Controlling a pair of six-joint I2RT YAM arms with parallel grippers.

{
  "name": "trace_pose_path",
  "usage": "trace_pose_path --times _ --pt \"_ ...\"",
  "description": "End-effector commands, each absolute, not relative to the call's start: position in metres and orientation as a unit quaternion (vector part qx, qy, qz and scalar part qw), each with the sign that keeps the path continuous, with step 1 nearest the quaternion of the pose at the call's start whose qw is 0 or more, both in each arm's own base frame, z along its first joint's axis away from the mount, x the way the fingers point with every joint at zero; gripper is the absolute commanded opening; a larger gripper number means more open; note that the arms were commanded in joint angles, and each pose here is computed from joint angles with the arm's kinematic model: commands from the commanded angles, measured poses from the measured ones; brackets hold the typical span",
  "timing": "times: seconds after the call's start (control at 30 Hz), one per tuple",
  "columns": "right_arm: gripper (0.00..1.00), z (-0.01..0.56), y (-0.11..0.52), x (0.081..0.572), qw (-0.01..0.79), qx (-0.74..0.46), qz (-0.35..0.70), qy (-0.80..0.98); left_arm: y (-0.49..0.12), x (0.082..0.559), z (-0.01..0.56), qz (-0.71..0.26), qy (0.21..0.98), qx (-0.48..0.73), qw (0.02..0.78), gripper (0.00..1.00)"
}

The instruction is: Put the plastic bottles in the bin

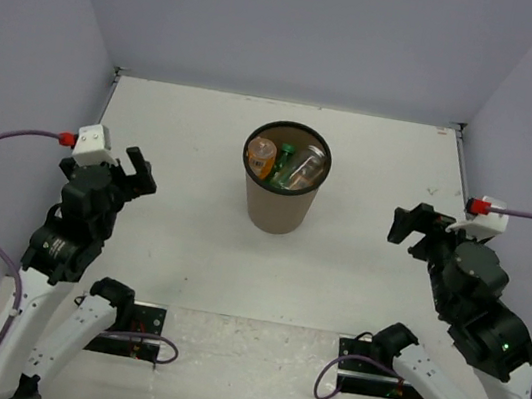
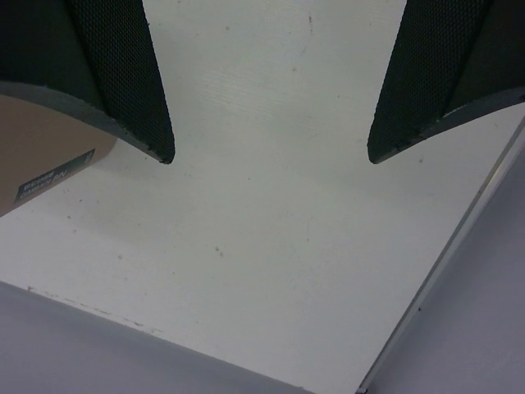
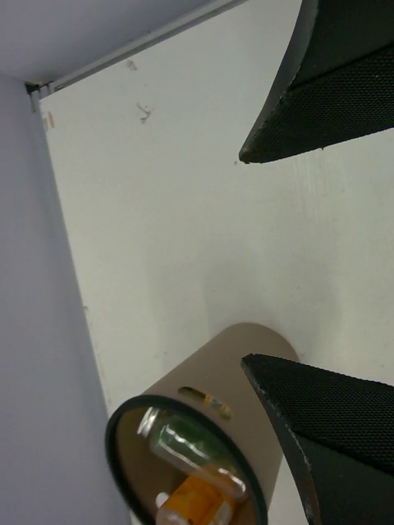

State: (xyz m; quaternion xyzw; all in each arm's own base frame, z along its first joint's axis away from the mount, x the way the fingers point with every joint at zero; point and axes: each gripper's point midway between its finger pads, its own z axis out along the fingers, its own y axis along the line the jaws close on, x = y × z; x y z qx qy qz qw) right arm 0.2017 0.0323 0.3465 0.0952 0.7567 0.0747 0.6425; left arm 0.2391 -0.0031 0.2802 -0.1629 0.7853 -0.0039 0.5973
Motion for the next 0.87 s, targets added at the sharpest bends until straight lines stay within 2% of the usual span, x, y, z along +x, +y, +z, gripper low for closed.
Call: trace_pose_path --times 0.0,0.3,0.83 --pt "0.99 0.306 0.03 0.197 0.601 0.104 0.055 0.791 0.005 0.244 0.274 0.017 0.771 -0.17 0.614 1.0" --pt "0.99 0.268 0.025 0.188 0.578 0.124 0.054 0.805 -0.003 0.242 0.261 -0.001 0.779 -0.148 0.61 1.0" --pt "0.99 0.271 0.02 0.182 0.586 0.13 0.058 0.798 -0.005 0.24 0.264 -0.01 0.774 -0.144 0.617 1.0"
